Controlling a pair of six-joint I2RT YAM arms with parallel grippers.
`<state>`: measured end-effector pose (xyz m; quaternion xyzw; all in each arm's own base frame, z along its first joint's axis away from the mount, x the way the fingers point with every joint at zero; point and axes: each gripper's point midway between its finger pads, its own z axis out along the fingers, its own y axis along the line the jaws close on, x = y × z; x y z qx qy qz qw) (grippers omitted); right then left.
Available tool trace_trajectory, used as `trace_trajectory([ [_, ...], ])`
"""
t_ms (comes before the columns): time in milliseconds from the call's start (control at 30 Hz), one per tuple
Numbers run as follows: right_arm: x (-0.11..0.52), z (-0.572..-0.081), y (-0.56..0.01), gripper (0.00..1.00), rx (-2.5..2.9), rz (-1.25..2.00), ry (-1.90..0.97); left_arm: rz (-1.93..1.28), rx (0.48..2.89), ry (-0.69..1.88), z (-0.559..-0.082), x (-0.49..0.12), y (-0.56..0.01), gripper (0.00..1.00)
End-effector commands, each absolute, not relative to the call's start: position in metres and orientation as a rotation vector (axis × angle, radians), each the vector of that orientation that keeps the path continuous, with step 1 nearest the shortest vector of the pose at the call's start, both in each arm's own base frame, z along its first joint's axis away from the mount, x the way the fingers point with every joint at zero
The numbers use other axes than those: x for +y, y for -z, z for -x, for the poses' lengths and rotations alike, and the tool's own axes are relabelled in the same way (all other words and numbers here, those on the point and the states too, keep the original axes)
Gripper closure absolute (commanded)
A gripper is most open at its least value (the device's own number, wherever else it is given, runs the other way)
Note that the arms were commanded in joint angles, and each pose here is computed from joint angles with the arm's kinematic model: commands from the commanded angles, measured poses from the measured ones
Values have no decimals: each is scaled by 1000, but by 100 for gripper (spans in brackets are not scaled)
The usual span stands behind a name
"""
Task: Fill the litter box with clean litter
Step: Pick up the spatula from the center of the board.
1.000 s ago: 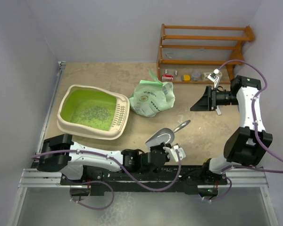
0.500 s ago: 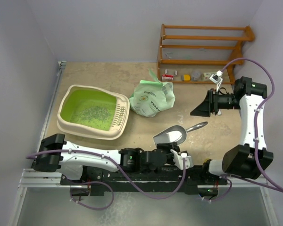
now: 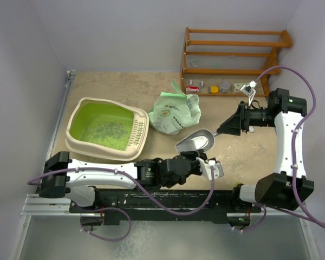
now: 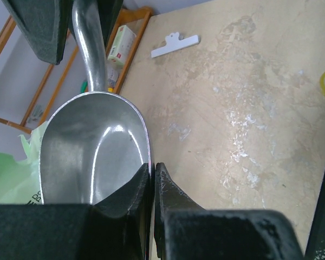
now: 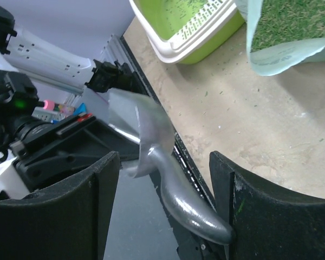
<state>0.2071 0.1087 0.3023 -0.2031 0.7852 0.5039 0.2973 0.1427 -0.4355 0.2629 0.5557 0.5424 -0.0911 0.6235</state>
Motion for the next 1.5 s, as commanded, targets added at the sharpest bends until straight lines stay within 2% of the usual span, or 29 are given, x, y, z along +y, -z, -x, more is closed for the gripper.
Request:
trace_trajectory([
  [0, 122, -189, -327, 31, 2031, 537, -1409, -1167, 1219, 265, -154, -435, -298, 97],
  [300, 129, -184, -327, 34, 2020, 559, -1443, -1155, 1214, 288, -162, -432, -301, 97],
  [367, 129, -184, -329, 45, 2012, 566, -1440, -1156, 1218, 287, -163, -432, -299, 97],
  [433, 129, -183, -330, 60, 2007, 572, -1436, -1158, 1219, 290, -163, -431, -297, 97],
  [567, 129, -186, -329, 65, 2009, 575, -1435, -1163, 1218, 306, -161, -430, -295, 97],
  [733, 128, -190, -329, 84, 2017, 559, -1454, -1159, 1225, 298, -162, -426, -294, 97],
  [1067, 130, -187, -319, 85, 2059, 589, -1441, -1168, 1224, 299, -166, -423, -296, 97],
  [1167, 131, -186, -319, 90, 2063, 602, -1437, -1173, 1229, 302, -169, -419, -298, 97],
  [1233, 131, -187, -318, 100, 2062, 609, -1435, -1166, 1241, 312, -177, -412, -301, 97],
  [1467, 131, -192, -313, 100, 2079, 586, -1466, -1122, 1270, 307, -198, -391, -315, 97],
])
